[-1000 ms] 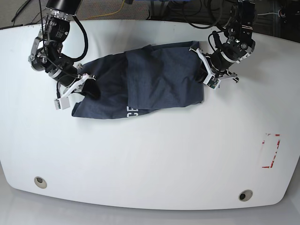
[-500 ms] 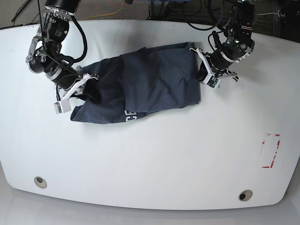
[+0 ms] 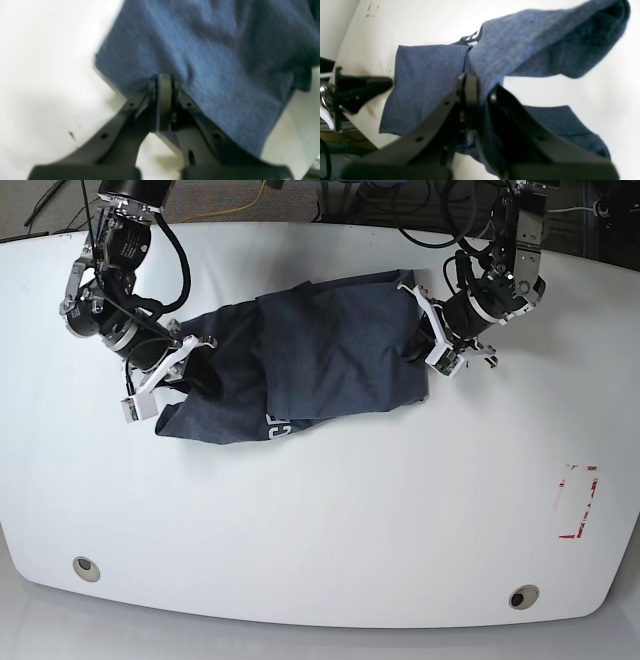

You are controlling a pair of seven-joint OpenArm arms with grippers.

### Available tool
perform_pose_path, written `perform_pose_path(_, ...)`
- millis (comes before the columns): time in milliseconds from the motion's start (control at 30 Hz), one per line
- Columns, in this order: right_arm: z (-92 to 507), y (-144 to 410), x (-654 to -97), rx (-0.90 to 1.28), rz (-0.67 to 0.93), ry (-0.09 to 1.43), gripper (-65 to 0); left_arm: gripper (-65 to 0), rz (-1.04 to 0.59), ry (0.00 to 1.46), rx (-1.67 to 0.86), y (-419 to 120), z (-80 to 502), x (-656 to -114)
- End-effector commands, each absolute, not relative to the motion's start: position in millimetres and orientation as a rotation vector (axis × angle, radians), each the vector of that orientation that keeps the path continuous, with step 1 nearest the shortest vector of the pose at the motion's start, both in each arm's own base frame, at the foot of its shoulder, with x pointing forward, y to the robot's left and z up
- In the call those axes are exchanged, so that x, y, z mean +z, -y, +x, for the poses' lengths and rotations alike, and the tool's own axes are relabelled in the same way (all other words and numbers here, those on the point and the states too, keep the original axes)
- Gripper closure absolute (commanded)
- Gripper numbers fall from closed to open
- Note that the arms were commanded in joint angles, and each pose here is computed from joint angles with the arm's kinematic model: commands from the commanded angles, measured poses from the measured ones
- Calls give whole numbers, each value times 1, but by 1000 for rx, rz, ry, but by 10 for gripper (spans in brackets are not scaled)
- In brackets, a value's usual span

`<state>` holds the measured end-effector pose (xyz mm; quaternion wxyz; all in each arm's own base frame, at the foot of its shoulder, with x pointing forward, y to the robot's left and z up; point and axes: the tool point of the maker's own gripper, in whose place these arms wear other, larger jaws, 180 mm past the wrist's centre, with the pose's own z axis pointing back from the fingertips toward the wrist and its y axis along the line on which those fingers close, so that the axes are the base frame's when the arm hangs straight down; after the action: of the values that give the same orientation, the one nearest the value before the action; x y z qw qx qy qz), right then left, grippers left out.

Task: Layout the t-shirt on the table in an organized manner, then fold the t-shirt properly
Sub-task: 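Lift the shirt end with the right gripper and fold it toward the left gripper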

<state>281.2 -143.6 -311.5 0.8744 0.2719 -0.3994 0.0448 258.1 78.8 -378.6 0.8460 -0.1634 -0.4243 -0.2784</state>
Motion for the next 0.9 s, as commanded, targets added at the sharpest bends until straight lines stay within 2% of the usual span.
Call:
perform_pose_path(0,289,145,-296,103,578,892,0,0,-354,941,-587,-77,265,-368)
perform_pose_path(567,288,142,-296,106,587,891,0,0,-377,777,-539,-85,263,-428)
perform_pose_path(867,286,111,-294,187,634,875,0,0,-378,760,-535,-87,261,-434)
